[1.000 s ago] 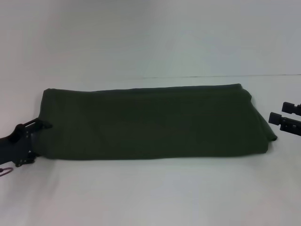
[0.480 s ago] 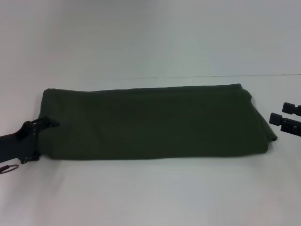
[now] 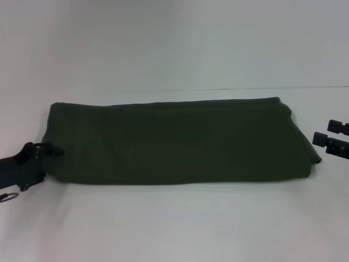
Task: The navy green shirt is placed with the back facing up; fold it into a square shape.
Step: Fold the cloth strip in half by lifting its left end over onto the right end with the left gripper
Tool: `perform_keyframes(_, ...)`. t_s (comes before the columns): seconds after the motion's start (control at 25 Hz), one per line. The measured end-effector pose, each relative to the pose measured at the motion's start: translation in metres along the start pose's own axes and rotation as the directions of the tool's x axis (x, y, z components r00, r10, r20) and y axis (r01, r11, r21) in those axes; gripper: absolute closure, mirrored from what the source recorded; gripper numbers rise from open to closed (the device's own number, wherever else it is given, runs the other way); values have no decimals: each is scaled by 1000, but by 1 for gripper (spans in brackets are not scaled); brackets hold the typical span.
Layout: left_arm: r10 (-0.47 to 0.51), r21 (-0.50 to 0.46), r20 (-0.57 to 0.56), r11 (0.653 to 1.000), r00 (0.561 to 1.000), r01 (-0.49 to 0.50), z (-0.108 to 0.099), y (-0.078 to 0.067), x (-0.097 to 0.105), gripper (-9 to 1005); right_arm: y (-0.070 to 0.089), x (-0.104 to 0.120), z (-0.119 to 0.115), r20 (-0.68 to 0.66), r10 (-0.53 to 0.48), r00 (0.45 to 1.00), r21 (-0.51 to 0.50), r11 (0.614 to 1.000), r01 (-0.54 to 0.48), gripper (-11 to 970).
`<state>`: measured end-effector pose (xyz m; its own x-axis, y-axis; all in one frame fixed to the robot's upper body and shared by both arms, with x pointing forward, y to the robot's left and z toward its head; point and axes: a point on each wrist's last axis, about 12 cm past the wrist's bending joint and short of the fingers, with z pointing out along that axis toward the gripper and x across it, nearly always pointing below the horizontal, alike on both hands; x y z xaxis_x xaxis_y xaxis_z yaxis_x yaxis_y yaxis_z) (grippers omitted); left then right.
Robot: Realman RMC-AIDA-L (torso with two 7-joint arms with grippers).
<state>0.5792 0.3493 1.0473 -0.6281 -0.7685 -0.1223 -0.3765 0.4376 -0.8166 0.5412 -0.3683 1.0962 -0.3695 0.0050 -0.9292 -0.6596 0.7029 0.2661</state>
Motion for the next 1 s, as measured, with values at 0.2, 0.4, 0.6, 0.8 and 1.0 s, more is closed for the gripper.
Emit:
perform_keyframes(0.2,0,-1,2,1000,1000,0,0,0,0,473,0,1,0,-7,-4,1000,-4,1000,4,187)
perform_keyframes(0.4,-2,1,3,1000,1000,2,0,0,0,623,4,2,2,-32,-26,999,-33,999,25,185)
perform_keyframes(0.6,-5,0,7,1000,1000,5,0,1,0,731,9,4,1,-70,-89,994,-98,992,82,184)
perform_keyframes(0.8,-6,1,5,1000,1000,6,0,1,0,771,18,5,-4,-84,-173,981,-201,968,153,183)
perform_keyframes(1.0,42,6,-18,999,999,-42,2,-2,3,784,20,6,-4,-87,-197,977,-229,958,173,182)
